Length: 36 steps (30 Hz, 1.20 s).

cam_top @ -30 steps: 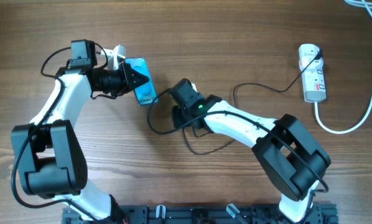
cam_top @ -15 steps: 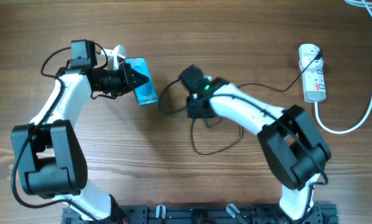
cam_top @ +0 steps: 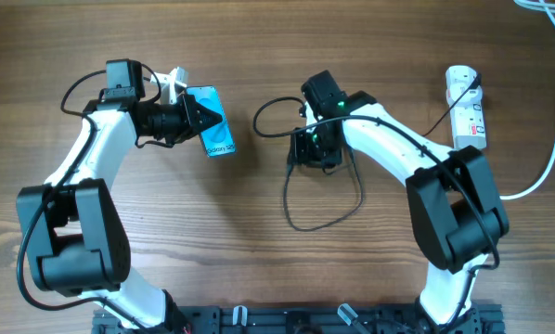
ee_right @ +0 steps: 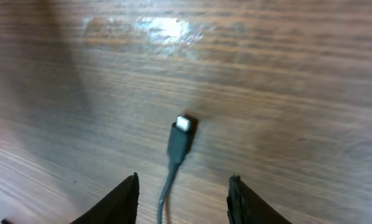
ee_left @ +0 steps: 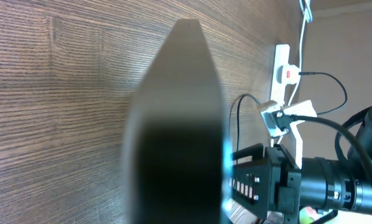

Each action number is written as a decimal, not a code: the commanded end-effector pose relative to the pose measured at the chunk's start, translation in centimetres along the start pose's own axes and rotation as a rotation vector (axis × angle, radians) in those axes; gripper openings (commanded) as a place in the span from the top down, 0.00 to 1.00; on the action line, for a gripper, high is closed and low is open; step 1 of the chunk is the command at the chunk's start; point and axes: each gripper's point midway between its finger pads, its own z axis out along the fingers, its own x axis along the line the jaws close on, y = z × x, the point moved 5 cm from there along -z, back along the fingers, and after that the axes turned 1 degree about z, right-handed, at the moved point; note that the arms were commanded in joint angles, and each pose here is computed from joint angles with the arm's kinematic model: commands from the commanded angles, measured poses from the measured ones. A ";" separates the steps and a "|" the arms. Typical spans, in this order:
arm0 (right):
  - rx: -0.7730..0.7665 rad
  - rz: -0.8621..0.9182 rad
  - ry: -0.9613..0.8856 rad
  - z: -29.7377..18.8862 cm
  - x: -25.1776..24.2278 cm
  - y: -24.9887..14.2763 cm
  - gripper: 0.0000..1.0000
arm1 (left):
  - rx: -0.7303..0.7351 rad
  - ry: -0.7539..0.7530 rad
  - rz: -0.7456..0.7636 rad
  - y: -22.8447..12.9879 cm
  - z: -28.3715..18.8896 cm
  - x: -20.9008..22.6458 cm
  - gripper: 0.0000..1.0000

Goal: Plug charger to phone and switch on socket

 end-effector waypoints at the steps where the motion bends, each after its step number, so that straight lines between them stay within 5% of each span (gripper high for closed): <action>1: -0.009 0.032 -0.096 1.2 1.0 -1.0 0.55 | -0.012 -0.017 0.028 0.1 -0.5 -0.4 0.96; 12: 0.030 0.109 -0.366 4.3 -1.2 -3.6 0.68 | -0.011 -0.017 0.027 0.1 -0.5 -0.4 0.96; 15: 0.043 0.125 -0.450 2.8 -2.4 -3.5 0.66 | -0.011 -0.017 0.027 0.1 -0.5 -0.4 0.96; 25: 0.024 0.045 -0.264 0.7 2.9 -1.2 0.60 | -0.012 -0.017 0.028 0.1 -0.5 -0.4 0.96; 32: -0.125 0.036 -0.423 1.5 3.9 -1.7 0.55 | -0.012 -0.017 0.028 0.1 -0.5 -0.4 0.96; 36: -0.077 0.047 -0.458 3.4 3.0 -2.1 0.55 | -0.012 -0.017 0.028 0.1 -0.5 -0.4 0.96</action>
